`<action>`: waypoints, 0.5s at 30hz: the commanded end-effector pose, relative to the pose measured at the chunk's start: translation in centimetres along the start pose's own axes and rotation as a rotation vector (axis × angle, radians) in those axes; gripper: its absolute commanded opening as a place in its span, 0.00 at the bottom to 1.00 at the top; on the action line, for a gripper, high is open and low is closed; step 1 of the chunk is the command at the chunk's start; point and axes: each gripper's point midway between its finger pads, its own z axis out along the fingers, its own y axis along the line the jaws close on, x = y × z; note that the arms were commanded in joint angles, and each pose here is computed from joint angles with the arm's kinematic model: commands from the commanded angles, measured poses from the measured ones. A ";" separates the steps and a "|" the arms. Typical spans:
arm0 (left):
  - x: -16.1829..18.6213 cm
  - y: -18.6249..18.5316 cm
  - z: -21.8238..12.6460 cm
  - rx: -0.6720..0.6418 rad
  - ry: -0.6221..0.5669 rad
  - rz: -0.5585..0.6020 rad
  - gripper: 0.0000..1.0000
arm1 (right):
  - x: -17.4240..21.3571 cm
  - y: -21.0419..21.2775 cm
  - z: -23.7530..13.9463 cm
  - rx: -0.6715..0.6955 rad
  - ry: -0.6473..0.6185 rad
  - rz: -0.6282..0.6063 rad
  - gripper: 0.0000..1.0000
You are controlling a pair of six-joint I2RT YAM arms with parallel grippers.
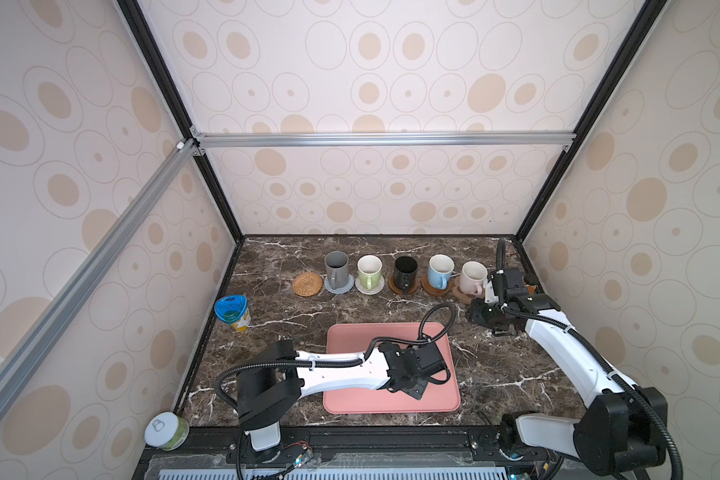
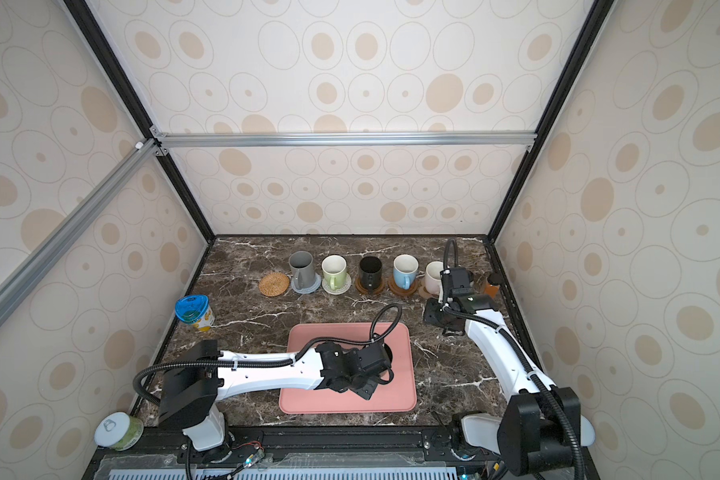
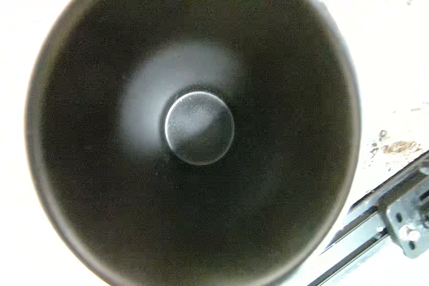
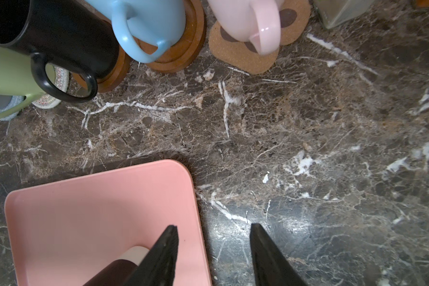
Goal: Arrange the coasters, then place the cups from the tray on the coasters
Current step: 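Carry the black mug with the left gripper toward the woven straw coaster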
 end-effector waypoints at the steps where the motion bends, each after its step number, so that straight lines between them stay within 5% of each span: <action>1: -2.9 0.5 -2.3 0.023 -0.120 -0.040 0.13 | -0.4 -0.3 -0.7 0.023 -0.002 0.011 0.51; 15: -3.7 5.0 -3.7 -0.005 -0.197 -0.141 0.12 | -0.3 -0.4 -1.0 0.032 0.015 0.037 0.51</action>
